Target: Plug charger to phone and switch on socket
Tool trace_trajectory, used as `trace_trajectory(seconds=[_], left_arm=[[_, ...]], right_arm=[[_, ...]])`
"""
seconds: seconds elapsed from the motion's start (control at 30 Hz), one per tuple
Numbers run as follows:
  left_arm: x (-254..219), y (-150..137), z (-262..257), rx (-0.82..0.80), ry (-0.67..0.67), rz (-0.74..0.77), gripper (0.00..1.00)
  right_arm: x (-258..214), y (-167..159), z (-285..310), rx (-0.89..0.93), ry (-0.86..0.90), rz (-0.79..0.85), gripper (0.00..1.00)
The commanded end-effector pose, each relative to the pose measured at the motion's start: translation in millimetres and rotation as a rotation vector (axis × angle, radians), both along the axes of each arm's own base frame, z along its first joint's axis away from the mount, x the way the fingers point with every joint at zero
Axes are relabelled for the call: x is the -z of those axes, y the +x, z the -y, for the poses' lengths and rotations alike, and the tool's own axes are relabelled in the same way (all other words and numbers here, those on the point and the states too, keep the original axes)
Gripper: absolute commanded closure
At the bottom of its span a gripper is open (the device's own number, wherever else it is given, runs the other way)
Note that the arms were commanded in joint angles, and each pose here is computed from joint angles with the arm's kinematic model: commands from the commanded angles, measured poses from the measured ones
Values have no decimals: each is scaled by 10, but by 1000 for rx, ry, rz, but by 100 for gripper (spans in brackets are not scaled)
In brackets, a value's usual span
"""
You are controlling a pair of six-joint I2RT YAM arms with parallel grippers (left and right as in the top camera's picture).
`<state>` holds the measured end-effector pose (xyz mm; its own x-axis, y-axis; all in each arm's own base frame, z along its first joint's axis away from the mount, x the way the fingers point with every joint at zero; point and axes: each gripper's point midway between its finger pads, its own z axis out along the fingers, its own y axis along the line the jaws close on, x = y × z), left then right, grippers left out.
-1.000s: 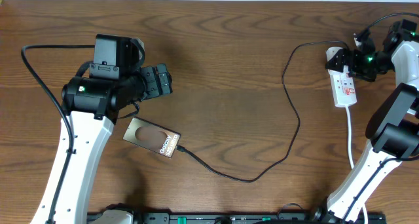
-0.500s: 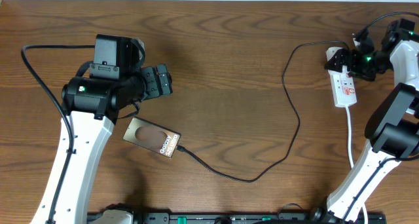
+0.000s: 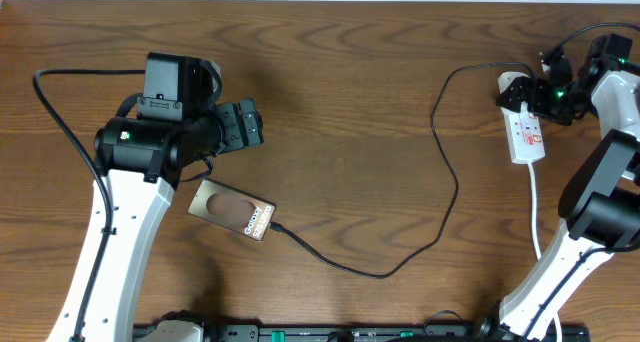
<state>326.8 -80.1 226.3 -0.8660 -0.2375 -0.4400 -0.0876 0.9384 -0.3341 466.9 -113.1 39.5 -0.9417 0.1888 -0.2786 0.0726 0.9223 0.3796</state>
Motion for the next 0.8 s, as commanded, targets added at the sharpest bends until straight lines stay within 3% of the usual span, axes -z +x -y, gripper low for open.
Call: trace_trajectory(seconds=[0.0, 0.43, 0.77], left_arm=[[0, 5, -25, 4, 19, 3, 5], [0, 5, -25, 4, 19, 3, 5], [0, 5, -25, 4, 19, 3, 5]], right_arm=[[356, -222, -521, -20, 167, -142, 1], [328, -219, -539, 7, 187, -152, 1], [170, -132, -733, -18, 326, -90, 1]])
